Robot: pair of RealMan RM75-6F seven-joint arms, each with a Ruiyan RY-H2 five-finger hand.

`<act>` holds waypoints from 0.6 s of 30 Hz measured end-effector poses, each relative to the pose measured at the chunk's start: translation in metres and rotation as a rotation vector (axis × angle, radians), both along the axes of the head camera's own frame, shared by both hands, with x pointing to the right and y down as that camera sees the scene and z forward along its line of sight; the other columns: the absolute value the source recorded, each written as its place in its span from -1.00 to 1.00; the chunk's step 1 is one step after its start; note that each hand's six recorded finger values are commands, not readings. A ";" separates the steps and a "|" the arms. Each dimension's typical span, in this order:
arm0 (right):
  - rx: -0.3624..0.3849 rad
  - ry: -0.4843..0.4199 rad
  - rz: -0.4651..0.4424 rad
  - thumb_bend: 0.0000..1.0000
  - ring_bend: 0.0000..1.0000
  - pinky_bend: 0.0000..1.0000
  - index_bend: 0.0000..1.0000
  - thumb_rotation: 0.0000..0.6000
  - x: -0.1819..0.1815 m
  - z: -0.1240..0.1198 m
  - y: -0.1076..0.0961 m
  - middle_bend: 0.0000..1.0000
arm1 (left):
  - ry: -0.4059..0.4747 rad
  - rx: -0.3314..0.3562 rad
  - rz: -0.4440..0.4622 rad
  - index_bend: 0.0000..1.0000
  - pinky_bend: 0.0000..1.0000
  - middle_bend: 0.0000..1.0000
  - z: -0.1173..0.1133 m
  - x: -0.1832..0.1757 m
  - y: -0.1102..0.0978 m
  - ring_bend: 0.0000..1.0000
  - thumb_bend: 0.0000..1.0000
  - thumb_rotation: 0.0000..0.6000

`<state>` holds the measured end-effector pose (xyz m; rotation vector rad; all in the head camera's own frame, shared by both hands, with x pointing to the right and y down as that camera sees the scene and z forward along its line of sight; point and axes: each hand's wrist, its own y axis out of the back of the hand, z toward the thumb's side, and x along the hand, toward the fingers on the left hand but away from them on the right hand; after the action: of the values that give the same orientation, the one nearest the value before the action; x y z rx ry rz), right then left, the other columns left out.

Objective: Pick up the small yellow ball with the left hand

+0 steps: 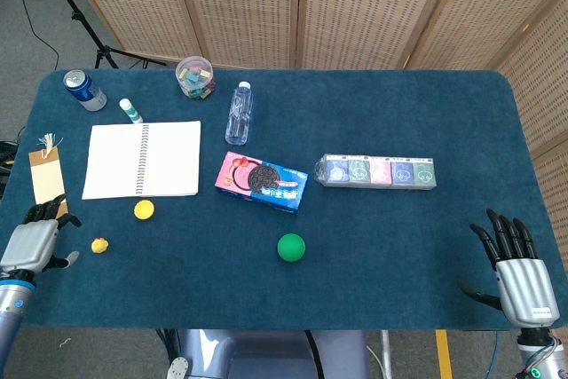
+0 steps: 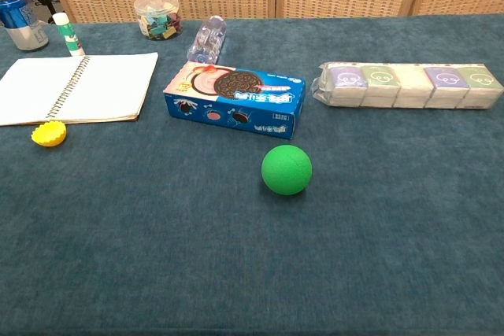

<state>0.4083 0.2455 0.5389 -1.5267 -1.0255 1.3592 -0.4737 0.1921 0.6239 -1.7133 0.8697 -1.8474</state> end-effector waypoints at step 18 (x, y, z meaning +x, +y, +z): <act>0.003 -0.004 0.003 -1.00 -1.00 -0.97 -0.71 1.00 0.001 -0.002 -0.001 -1.00 | -0.035 -0.076 0.021 -0.15 -1.00 -1.00 0.035 0.008 0.005 -1.00 -0.49 1.00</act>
<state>0.4093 0.2450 0.5373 -1.5268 -1.0330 1.3562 -0.4656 0.1974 0.6590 -1.7231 0.7738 -1.9138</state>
